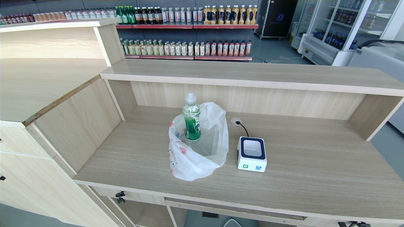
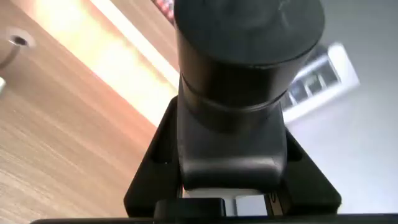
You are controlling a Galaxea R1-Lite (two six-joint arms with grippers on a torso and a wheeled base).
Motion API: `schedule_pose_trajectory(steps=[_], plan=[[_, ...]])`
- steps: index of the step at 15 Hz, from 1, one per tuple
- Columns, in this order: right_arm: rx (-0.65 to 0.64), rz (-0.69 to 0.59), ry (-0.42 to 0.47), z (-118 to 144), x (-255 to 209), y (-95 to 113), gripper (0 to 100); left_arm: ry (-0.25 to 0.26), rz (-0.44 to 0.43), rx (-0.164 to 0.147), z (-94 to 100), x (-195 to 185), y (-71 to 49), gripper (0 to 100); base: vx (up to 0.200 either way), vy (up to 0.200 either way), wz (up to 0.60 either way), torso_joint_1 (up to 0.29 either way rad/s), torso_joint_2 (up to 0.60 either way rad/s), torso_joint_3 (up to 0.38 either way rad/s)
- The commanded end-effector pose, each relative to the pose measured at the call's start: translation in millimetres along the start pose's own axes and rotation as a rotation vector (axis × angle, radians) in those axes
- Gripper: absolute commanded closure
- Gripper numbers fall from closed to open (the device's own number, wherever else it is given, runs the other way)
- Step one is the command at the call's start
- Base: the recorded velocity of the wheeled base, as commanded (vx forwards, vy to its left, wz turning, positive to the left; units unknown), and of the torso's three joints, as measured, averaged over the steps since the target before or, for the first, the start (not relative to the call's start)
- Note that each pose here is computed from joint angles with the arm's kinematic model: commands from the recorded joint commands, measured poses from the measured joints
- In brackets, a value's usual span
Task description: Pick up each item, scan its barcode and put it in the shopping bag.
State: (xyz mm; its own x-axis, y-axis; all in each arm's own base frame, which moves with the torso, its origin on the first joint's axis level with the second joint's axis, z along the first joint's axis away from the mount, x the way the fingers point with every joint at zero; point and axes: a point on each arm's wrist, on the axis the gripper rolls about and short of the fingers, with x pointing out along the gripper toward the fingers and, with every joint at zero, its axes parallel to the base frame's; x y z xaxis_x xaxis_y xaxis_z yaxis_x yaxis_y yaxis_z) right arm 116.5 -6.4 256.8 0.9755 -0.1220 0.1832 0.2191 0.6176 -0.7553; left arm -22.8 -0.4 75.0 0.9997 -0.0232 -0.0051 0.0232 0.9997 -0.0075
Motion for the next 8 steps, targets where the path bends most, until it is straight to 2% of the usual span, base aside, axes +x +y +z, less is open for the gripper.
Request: schedule_pose_trajectory(steps=[1, 3, 6, 8], plan=[[0.177, -0.149, 0.468, -32, 11, 7, 100, 0.001, 0.000, 0.000, 0.0, 0, 0.0, 0, 0.000, 0.000, 0.00, 0.000, 0.00, 0.000], [0.270, -0.123, 0.515, -36, 24, 11, 100, 0.001, 0.000, 0.000, 0.0, 0, 0.0, 0, 0.000, 0.000, 0.00, 0.000, 0.00, 0.000], [0.292, -0.083, 0.544, -39, 23, 18, 100, 0.001, 0.000, 0.000, 0.0, 0, 0.0, 0, 0.000, 0.000, 0.00, 0.000, 0.00, 0.000], [0.356, -0.055, 0.583, -44, 19, 26, 100, 0.001, 0.000, 0.000, 0.0, 0, 0.0, 0, 0.000, 0.000, 0.00, 0.000, 0.00, 0.000]])
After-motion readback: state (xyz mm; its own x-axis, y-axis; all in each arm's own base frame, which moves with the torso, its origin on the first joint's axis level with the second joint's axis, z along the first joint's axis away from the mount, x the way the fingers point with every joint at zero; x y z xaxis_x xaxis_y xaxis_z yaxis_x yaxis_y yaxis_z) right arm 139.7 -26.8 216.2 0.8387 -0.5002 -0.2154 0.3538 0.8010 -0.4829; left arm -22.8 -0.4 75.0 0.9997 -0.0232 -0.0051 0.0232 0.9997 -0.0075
